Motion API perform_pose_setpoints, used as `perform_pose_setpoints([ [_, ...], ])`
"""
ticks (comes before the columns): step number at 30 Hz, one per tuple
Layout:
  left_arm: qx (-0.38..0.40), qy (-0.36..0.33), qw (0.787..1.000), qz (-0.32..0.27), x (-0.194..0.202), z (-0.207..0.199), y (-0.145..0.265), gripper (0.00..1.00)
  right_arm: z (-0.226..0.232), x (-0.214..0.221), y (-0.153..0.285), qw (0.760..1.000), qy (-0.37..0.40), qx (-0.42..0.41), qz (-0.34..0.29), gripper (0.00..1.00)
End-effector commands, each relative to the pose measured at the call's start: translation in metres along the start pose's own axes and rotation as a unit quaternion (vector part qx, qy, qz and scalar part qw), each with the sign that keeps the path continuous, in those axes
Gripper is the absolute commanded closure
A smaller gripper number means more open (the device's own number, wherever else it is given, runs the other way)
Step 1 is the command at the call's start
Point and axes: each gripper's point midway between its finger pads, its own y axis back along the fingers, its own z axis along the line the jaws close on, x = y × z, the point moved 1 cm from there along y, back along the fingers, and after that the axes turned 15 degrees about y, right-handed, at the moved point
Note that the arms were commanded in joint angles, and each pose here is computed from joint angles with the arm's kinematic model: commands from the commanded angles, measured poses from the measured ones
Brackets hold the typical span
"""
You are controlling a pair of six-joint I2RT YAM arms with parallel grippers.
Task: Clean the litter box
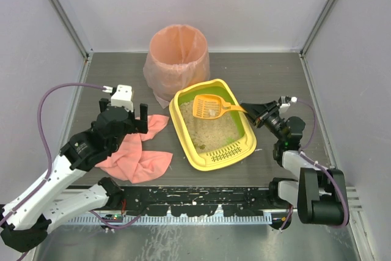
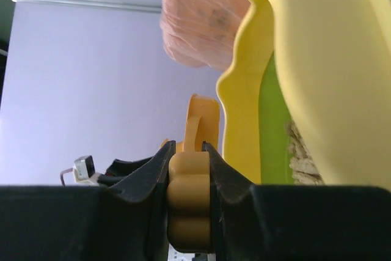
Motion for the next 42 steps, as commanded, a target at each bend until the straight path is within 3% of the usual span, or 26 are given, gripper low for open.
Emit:
perform_pose_setpoints([
  [1,-0.002,0.017,0.999,-0.027,-0.012,0.006,0.008,0.02,0.043,-0.036,-0.015,0.998,0.034,-0.018,-0.041,0.99],
  [7,0.016,0.039,0.998,-0.050,-0.015,0.009,0.017,0.02,0.094,-0.071,-0.042,0.996,0.046,-0.028,-0.068,0.99],
  [16,0.010,0.044,0.998,-0.039,-0.010,0.011,0.017,0.02,0.140,-0.130,-0.125,0.985,0.118,-0.040,-0.120,0.99],
  [23,0.003,0.042,0.999,-0.023,-0.003,0.014,0.017,0.02,0.155,-0.146,-0.205,0.952,0.276,-0.099,-0.088,0.99],
  [30,-0.004,0.049,0.998,-0.029,0.000,0.023,0.023,0.02,0.156,-0.138,-0.246,0.875,0.454,-0.164,-0.044,0.99],
  [36,-0.012,0.047,0.998,-0.029,0.001,0.027,0.025,0.02,0.158,-0.108,-0.258,0.765,0.619,-0.178,0.004,0.99],
  [42,-0.014,0.049,0.998,-0.026,0.002,0.028,0.025,0.02,0.191,-0.073,-0.260,0.648,0.744,-0.163,0.015,0.99],
])
